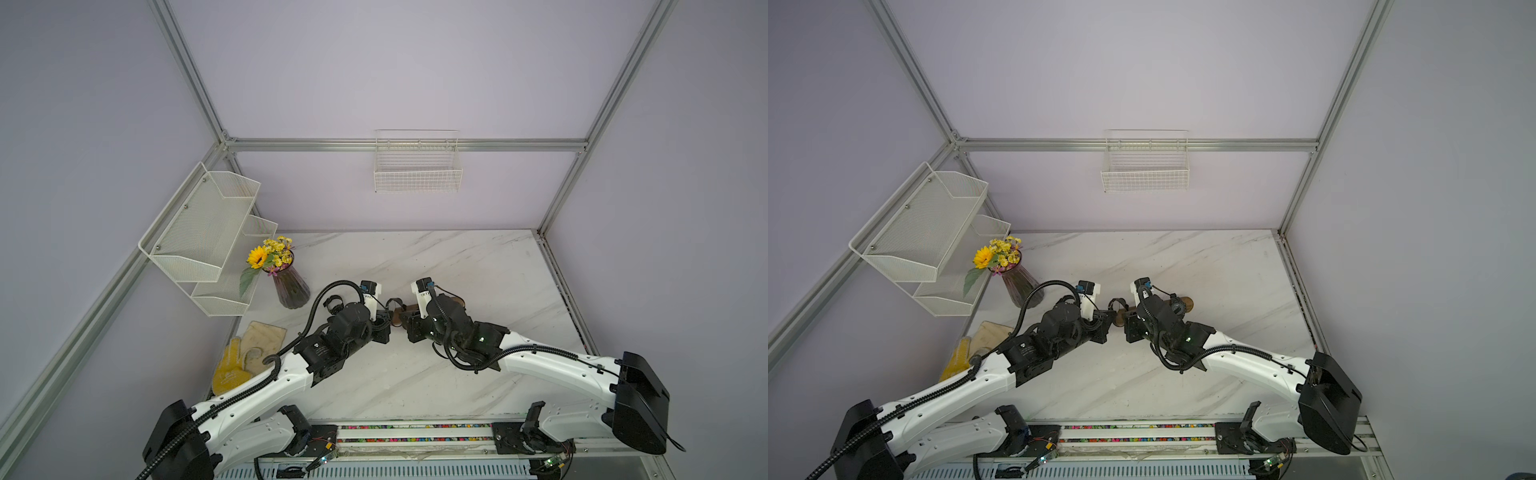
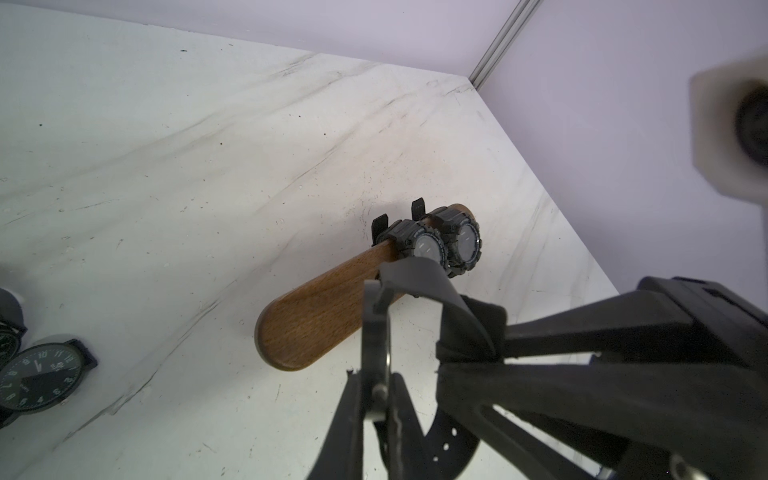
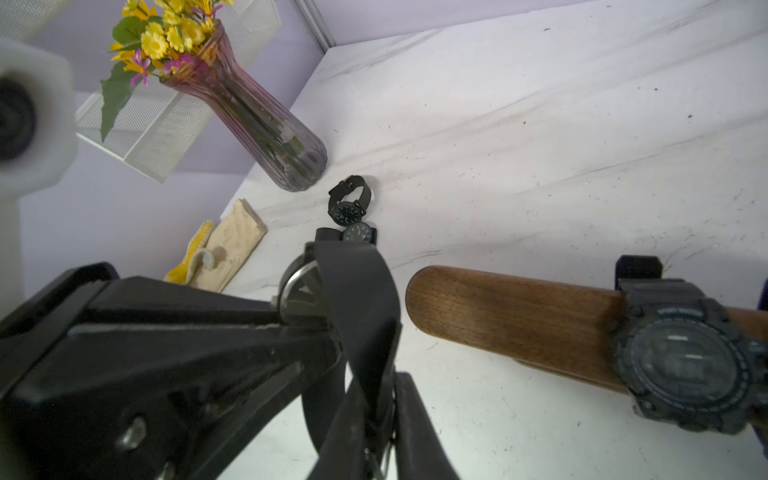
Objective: Place watch on stand
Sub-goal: Pick up the watch at the center of the board.
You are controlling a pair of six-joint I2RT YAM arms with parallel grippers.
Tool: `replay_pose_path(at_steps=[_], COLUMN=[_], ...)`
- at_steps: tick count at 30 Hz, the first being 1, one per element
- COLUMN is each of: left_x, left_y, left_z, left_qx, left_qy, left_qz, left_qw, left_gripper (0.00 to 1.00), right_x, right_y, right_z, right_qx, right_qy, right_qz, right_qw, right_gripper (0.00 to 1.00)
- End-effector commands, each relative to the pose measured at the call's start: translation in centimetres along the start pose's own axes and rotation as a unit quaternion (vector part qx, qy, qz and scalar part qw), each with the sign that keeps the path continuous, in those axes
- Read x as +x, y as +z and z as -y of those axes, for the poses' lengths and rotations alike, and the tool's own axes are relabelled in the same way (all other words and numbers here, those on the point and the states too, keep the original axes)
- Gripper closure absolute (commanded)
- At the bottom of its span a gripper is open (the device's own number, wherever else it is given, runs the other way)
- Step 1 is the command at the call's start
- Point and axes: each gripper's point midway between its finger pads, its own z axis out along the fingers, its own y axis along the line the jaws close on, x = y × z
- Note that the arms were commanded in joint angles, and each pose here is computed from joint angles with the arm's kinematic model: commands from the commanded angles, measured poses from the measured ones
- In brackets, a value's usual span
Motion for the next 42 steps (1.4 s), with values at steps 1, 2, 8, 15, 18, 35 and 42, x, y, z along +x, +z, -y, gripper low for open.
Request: replay_pose_path(at_steps=[1,2,8,15,18,35,42], left_x=[-1.4,-1.4,-1.6,-3.0,-2.8,-1.3,-1.1], left_y=[-0.9,-1.1,-3.2,-7.9,-8.3,-7.4,-6.3], left_z=[1.1,1.0,0.5,3.3,3.6,9.2,10.9], left_qx=[0.03,0.03,0.037,0.144,0.158,0.275,0.282], left_qy=[-0.001,0.001,0.022,0.073,0.097,0.195,0.175], left_qz=[0.034,0.037,0.075,0.161,0.178,0.139,0.112], left_qw=[0.999,0.999,0.996,0.974,0.966,0.931,0.937], left_gripper=[0.76,0.69,0.34,0.12,0.12,0.33,0.37], right_x=[-1.9,-2.2,-4.5,-5.7,-5.5,-4.9,-5.4], right_y=[-1.4,-1.7,-3.9,-6.1,-6.8,-8.4,-8.2], right_z=[-0.2,-0.2,2.8,5.2,4.5,1.6,2.2], right_qx=[0.005,0.003,-0.007,-0.079,-0.135,-0.232,-0.212], right_qy=[-0.006,-0.014,-0.033,-0.05,-0.066,-0.11,-0.112], right_qz=[0.027,0.032,0.042,0.037,0.024,0.021,0.037], right_qw=[1.0,0.999,0.999,0.995,0.988,0.966,0.97], right_gripper=[0.88,0.88,0.92,0.98,0.98,0.98,0.98])
